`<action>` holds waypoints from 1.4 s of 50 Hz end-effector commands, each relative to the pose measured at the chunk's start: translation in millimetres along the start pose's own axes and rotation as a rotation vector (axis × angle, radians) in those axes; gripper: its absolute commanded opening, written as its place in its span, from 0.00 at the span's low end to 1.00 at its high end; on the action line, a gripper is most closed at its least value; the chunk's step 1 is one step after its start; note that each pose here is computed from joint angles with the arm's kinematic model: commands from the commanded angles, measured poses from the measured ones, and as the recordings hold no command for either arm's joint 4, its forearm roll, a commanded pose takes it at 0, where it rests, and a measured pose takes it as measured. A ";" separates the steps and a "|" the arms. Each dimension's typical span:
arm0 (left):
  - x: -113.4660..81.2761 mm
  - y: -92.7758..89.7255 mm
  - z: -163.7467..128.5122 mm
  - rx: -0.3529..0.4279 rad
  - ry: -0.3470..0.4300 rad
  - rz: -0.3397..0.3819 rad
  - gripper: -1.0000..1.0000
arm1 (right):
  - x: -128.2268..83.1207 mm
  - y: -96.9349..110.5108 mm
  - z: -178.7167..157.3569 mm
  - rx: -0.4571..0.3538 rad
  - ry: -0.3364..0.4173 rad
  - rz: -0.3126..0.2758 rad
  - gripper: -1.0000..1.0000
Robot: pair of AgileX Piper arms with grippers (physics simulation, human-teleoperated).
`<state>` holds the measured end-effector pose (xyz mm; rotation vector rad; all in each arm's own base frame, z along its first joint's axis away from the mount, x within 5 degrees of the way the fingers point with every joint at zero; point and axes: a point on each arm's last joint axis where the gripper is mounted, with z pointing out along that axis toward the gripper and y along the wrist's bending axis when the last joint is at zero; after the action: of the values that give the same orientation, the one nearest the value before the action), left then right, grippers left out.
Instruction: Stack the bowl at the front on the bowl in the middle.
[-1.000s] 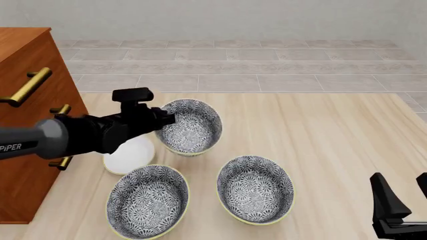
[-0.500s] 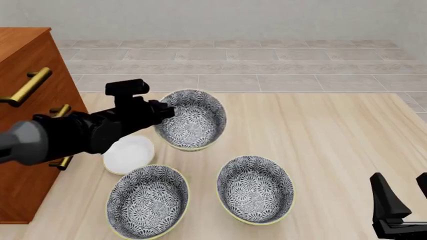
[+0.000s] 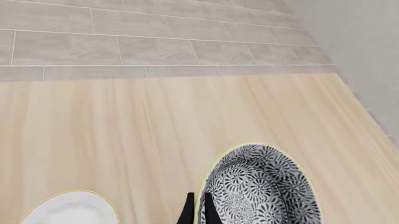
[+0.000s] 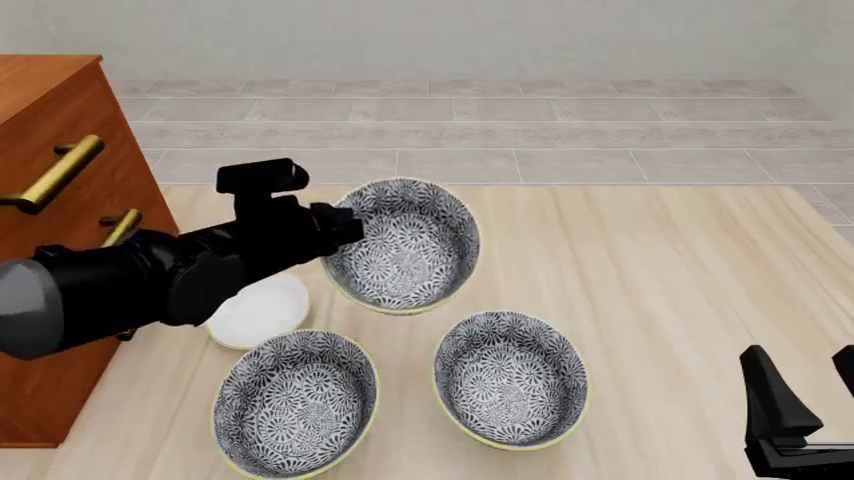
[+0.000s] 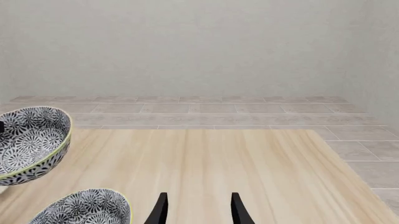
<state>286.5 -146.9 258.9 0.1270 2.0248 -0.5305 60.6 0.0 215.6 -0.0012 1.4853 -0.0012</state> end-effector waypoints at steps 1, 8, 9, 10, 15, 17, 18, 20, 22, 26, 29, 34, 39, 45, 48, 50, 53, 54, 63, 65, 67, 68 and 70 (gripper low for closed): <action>1.2 -13.6 -13.4 0.042 -0.008 -0.022 0.00 | 0.0 0.0 0.0 0.000 0.000 0.000 1.00; 4.4 -24.6 -20.1 0.076 0.000 -0.017 0.00 | 0.0 0.0 0.0 0.000 0.000 0.000 1.00; 4.8 -25.9 -20.5 0.080 0.002 -0.017 0.00 | 0.0 0.0 0.0 0.000 0.000 0.000 1.00; 5.4 -27.0 -20.7 0.083 0.005 -0.016 0.00 | 0.0 0.0 0.0 0.000 0.000 0.000 1.00; 10.8 -35.6 -22.6 0.111 0.018 -0.011 0.00 | 0.0 0.0 0.0 0.000 0.000 0.000 1.00; 12.1 -37.5 -22.8 0.117 0.020 -0.010 0.00 | 0.0 0.0 0.0 0.000 0.000 0.000 1.00; 12.4 -38.8 -23.2 0.121 0.022 -0.011 0.00 | 0.0 0.0 0.0 0.000 0.000 0.000 1.00; 14.3 -42.4 -23.1 0.132 0.027 -0.007 0.00 | 0.0 0.0 0.0 0.000 0.000 0.000 1.00; 16.1 -44.8 -22.3 0.139 0.032 -0.005 0.00 | 0.0 0.0 0.0 0.000 0.000 0.000 1.00; 20.8 -48.7 -20.6 0.152 0.041 -0.002 0.00 | 0.0 0.0 0.0 0.000 0.000 0.000 1.00; 22.9 -52.1 -20.5 0.162 0.047 -0.001 0.00 | 0.0 0.0 0.0 0.000 0.000 0.000 1.00; 27.0 -56.5 -18.6 0.175 0.057 0.005 0.00 | 0.0 0.0 0.0 0.000 0.000 0.000 1.00; 32.9 -62.9 -17.3 0.194 0.072 0.010 0.00 | 0.0 0.0 0.0 0.000 0.000 0.000 1.00; 38.4 -69.5 -16.2 0.212 0.087 0.015 0.00 | 0.0 0.0 0.0 0.000 0.000 0.000 1.00; 40.0 -71.8 -15.8 0.219 0.091 0.020 0.00 | 0.0 0.0 0.0 0.000 0.000 0.000 1.00; 41.5 -73.5 -14.8 0.222 0.096 0.022 0.00 | 0.0 0.0 0.0 0.000 0.000 0.000 1.00; 46.0 -77.3 -13.6 0.234 0.106 0.029 0.00 | 0.0 0.0 0.0 0.000 0.000 0.000 1.00; 46.4 -77.9 -13.5 0.235 0.107 0.030 0.00 | 0.0 0.0 0.0 0.000 0.000 0.000 1.00; 54.8 -85.6 -12.1 0.259 0.124 0.046 0.00 | 0.0 0.0 0.1 0.000 0.000 0.000 1.00; 54.9 -86.0 -12.2 0.259 0.126 0.045 0.00 | 0.0 0.0 0.0 0.000 0.000 0.000 1.00; 58.4 -87.4 -11.5 0.265 0.131 0.046 0.00 | 0.0 0.0 0.0 0.000 0.000 0.000 1.00; 58.5 -87.6 -11.7 0.265 0.132 0.047 0.00 | 0.0 0.0 0.0 0.000 0.000 0.000 1.00; 60.4 -88.6 -10.8 0.268 0.136 0.048 0.00 | 0.0 0.0 0.0 0.000 0.000 0.000 1.00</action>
<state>225.1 -222.4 242.4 0.3820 2.0623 -0.7493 60.6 0.0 215.6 -0.0012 1.4854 -0.0011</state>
